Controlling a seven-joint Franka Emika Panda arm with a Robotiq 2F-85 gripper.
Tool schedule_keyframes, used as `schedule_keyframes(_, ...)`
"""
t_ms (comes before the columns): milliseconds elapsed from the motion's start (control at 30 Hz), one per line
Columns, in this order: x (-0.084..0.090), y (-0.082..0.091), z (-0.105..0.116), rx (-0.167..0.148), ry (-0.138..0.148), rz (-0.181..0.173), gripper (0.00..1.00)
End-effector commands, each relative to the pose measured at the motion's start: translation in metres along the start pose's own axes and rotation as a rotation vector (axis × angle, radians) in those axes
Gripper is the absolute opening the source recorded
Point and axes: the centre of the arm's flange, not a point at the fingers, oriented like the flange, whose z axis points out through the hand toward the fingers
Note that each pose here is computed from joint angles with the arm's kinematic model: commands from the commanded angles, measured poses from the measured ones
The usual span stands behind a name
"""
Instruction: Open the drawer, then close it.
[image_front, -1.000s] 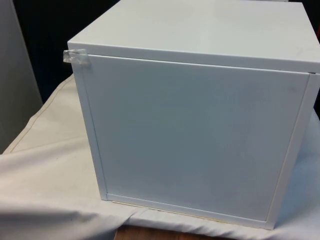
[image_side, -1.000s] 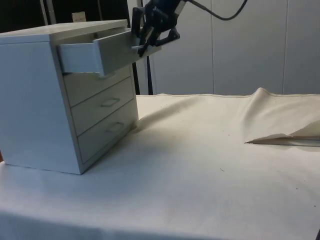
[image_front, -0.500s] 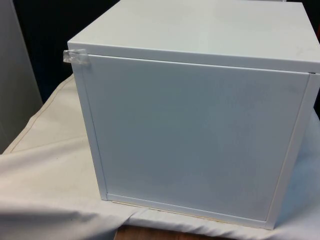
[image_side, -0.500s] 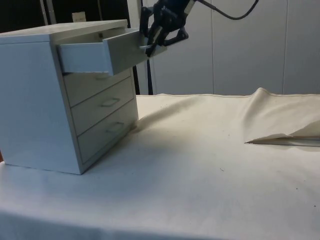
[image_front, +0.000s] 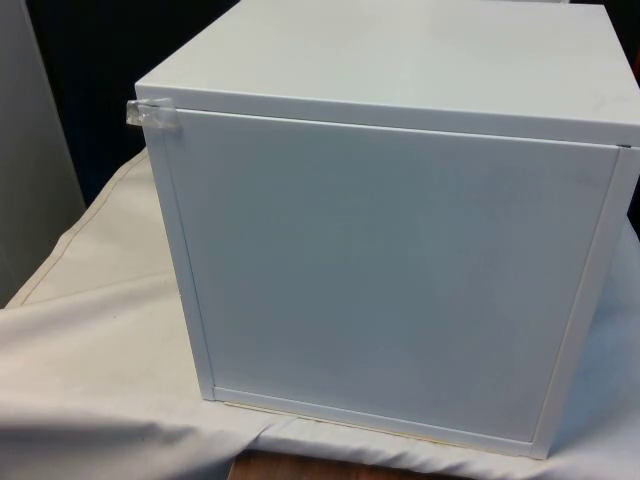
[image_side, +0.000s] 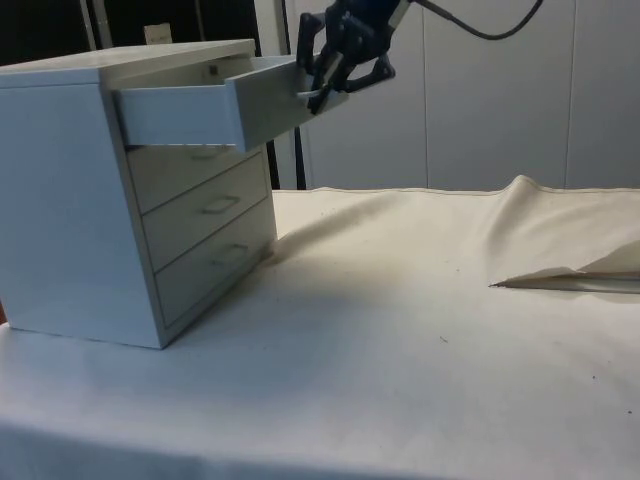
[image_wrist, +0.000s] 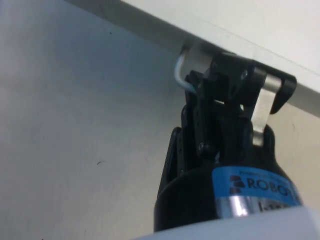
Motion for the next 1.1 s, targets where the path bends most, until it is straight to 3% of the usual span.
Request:
schedule_keyframes(0, 0.0, -0.013, -0.003, 0.006, -0.006, -0.009, 0.0)
schedule_keyframes(133, 0.001, -0.019, -0.006, 0.011, 0.002, -0.005, 0.0)
schedule_keyframes(167, 0.0, -0.005, -0.004, -0.003, 0.009, 0.003, 0.0)
schedule_keyframes(200, 0.002, -0.02, -0.007, 0.011, 0.004, -0.004, 0.0)
schedule_keyframes(467, 0.004, -0.031, -0.012, 0.008, 0.021, 0.006, 0.0)
schedule_keyframes(500, 0.002, -0.017, -0.01, -0.004, 0.026, 0.014, 0.0)
schedule_keyframes(533, 0.004, -0.032, -0.012, 0.006, 0.024, 0.006, 0.0)
schedule_keyframes(800, 0.006, -0.04, -0.019, -0.002, 0.04, 0.012, 0.0)
schedule_keyframes(833, 0.004, -0.024, -0.016, -0.014, 0.044, 0.021, 0.0)
schedule_keyframes(867, 0.006, -0.041, -0.019, -0.004, 0.042, 0.012, 0.0)
schedule_keyframes(1067, 0.007, -0.043, -0.021, -0.007, 0.047, 0.014, 0.0)
